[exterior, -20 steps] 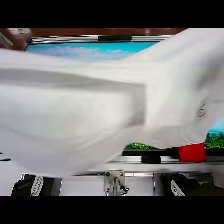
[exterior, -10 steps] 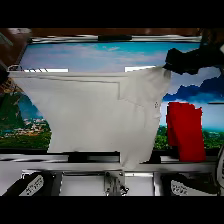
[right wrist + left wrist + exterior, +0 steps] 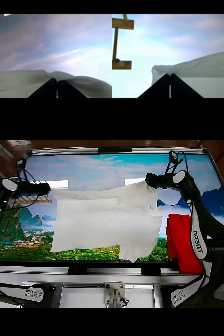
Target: Fold the shirts.
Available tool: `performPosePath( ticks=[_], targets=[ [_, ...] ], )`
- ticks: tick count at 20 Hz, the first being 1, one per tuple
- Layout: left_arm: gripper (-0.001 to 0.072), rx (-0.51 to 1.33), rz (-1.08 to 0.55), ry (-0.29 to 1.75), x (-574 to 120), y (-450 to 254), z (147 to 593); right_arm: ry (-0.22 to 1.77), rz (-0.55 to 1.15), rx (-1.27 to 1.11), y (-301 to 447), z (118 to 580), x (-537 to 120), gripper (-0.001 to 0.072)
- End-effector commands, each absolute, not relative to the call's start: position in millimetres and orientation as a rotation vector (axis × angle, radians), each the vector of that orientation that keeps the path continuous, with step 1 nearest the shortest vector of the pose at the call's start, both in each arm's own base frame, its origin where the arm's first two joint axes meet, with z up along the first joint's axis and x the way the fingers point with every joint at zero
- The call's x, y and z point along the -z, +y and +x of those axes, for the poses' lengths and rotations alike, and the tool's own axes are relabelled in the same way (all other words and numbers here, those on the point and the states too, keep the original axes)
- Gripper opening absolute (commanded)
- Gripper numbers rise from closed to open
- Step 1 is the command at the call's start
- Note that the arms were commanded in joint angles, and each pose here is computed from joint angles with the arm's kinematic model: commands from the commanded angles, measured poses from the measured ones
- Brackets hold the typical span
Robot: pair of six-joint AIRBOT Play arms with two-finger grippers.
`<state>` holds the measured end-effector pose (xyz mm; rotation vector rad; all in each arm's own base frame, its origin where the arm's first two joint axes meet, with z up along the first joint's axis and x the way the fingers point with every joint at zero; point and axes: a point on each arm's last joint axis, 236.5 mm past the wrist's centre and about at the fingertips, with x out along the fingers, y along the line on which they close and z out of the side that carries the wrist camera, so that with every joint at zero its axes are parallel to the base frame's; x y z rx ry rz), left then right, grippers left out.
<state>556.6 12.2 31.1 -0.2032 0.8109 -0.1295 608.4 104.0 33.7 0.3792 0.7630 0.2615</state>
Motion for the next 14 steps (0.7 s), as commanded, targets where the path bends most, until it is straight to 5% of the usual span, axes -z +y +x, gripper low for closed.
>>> performPosePath(
  ticks=[1,4,11,14],
  targets=[
    [0.0032,0.118,-0.206,0.79,-3,5,583,0.7,0.255,-0.253,100,624,-21,0.0067],
    [0.0033,0.164,-0.218,0.921,20,-3,560,0.846,0.31,-0.281,103,598,-6,0.0067],
    [0.0031,0.318,-0.193,1.477,58,-4,436,1.529,0.195,-0.295,61,444,35,0.0067],
    [0.0031,0.321,-0.192,1.52,66,-3,428,1.613,0.201,-0.272,57,432,52,0.0067]
  ],
)
